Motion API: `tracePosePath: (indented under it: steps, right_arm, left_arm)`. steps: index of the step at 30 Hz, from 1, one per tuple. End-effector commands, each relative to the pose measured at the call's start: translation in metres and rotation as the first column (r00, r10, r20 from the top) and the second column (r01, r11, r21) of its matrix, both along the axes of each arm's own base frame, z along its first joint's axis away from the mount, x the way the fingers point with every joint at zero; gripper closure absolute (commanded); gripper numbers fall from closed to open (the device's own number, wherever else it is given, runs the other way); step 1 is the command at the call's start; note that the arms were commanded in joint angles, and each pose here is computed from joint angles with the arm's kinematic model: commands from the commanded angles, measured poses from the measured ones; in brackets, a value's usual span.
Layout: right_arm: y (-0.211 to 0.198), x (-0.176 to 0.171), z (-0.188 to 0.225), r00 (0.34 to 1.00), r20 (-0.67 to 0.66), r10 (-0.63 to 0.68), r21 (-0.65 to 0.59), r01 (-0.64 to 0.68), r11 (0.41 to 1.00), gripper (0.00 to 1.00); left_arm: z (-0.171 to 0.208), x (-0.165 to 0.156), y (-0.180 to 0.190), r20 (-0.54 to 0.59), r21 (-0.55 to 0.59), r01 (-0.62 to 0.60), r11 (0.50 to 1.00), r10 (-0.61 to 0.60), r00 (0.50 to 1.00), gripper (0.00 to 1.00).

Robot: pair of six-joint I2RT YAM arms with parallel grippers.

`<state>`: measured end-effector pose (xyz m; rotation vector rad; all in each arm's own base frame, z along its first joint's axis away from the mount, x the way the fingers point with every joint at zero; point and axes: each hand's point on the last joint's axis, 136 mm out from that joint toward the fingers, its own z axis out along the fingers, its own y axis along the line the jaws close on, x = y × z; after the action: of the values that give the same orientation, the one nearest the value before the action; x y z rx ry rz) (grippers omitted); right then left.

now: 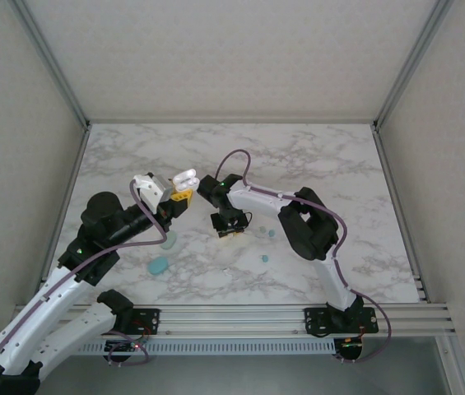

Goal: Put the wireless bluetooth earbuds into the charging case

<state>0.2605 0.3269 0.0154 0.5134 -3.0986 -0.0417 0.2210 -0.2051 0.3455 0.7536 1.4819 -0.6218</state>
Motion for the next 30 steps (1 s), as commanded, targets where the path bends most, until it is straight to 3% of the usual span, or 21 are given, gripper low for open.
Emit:
tracePosePath:
  steps: [1,10,18,25,30]
  right_arm:
    - [-0.004,0.010,-0.003,0.998,0.054,-0.015,0.005,0.015,1.000,0.72]
    - [-0.021,0.026,0.085,0.959,0.283,-0.028,0.083,0.004,0.997,0.73]
    - [-0.046,0.033,0.225,0.805,0.578,-0.133,0.293,-0.053,0.955,0.73]
    - [-0.046,0.012,0.331,0.680,0.682,-0.271,0.549,-0.231,0.803,0.73]
    - [-0.033,-0.001,0.368,0.649,0.697,-0.306,0.634,-0.358,0.685,0.73]
  left_arm:
    - [0.019,-0.005,-0.002,0.037,-0.035,0.028,0.999,-0.026,0.999,0.90]
    - [0.009,0.005,-0.005,0.003,-0.035,0.006,0.999,-0.006,1.000,0.90]
    - [-0.003,0.018,-0.023,-0.054,-0.082,0.043,0.996,-0.047,0.997,0.90]
    - [-0.004,0.025,-0.046,-0.083,-0.139,0.120,0.983,-0.132,0.988,0.90]
    - [-0.003,0.024,-0.059,-0.069,-0.146,0.166,0.975,-0.177,0.982,0.90]
